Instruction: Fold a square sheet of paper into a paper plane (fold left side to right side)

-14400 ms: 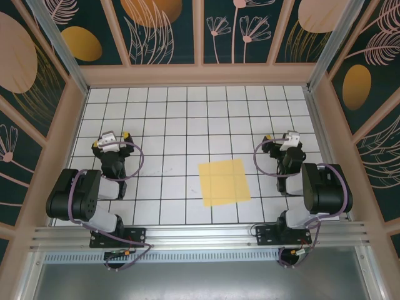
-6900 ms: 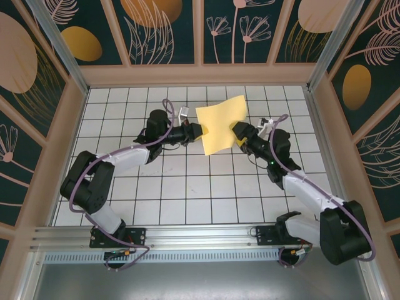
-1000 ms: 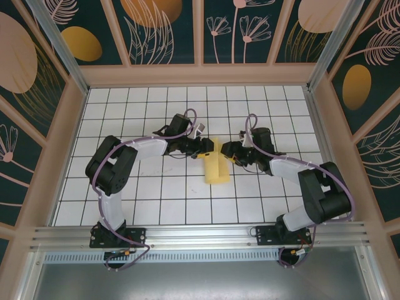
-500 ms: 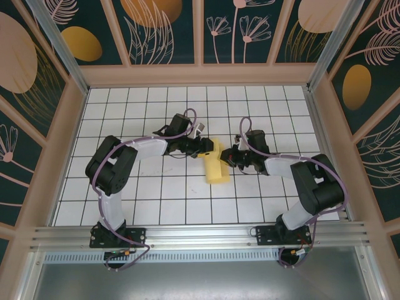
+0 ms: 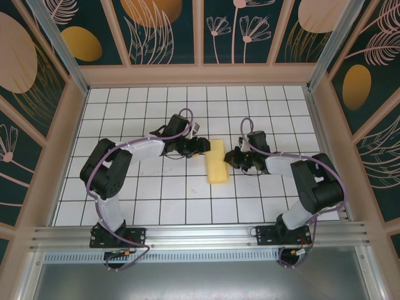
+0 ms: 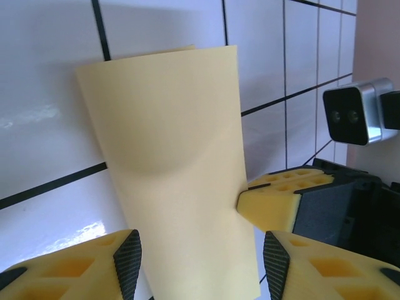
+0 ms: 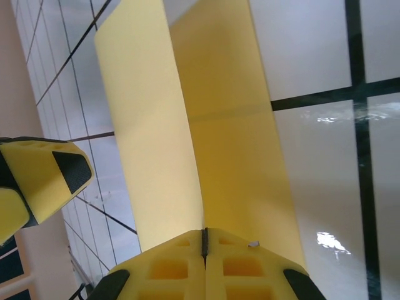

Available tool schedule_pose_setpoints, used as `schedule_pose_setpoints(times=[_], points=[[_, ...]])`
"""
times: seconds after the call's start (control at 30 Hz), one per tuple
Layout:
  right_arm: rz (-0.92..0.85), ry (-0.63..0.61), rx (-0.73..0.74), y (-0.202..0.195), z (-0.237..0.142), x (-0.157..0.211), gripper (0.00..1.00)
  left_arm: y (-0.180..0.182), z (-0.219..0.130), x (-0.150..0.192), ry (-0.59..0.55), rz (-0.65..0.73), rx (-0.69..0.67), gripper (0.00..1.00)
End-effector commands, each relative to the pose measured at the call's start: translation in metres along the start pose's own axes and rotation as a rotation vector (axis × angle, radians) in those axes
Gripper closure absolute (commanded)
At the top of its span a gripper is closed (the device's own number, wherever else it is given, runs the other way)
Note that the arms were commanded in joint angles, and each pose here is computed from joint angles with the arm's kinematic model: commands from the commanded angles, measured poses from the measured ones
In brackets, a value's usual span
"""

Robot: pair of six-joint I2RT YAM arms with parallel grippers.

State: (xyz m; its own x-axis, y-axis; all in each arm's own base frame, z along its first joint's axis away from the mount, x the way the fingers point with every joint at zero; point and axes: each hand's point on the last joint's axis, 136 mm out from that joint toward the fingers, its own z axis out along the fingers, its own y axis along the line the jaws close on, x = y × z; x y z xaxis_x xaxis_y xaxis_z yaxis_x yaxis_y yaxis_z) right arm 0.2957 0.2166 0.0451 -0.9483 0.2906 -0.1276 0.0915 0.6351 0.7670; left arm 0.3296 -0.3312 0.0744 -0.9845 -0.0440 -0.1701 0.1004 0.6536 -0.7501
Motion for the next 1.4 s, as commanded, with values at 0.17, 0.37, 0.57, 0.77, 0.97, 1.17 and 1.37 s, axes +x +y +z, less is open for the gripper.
schedule_pose_setpoints(times=[0.17, 0.37, 0.57, 0.77, 0.97, 1.17, 1.37], points=[[-0.004, -0.005, 0.061, -0.013, 0.005, -0.005, 1.0, 0.018, 0.025, 0.008, 0.053, -0.014, -0.062, 0.44], [0.001, -0.002, 0.063, -0.016, 0.007, -0.006, 1.0, 0.019, 0.036, 0.012, 0.079, -0.026, -0.064, 0.5], [0.004, -0.005, 0.065, -0.017, 0.008, -0.008, 1.0, 0.02, 0.041, 0.018, 0.105, -0.029, -0.07, 0.54], [0.009, -0.002, 0.069, -0.02, 0.01, -0.01, 1.0, 0.023, 0.041, 0.026, 0.125, -0.027, -0.092, 0.54], [0.008, 0.008, 0.077, -0.022, 0.012, -0.01, 1.0, 0.031, 0.043, 0.029, 0.133, -0.032, -0.122, 0.55], [0.001, -0.013, 0.08, -0.022, 0.004, -0.013, 0.85, 0.043, 0.047, 0.024, 0.115, -0.036, -0.182, 0.57], [-0.005, -0.06, 0.095, -0.024, -0.017, -0.022, 0.71, 0.048, 0.051, 0.024, 0.122, -0.043, -0.198, 0.59]])
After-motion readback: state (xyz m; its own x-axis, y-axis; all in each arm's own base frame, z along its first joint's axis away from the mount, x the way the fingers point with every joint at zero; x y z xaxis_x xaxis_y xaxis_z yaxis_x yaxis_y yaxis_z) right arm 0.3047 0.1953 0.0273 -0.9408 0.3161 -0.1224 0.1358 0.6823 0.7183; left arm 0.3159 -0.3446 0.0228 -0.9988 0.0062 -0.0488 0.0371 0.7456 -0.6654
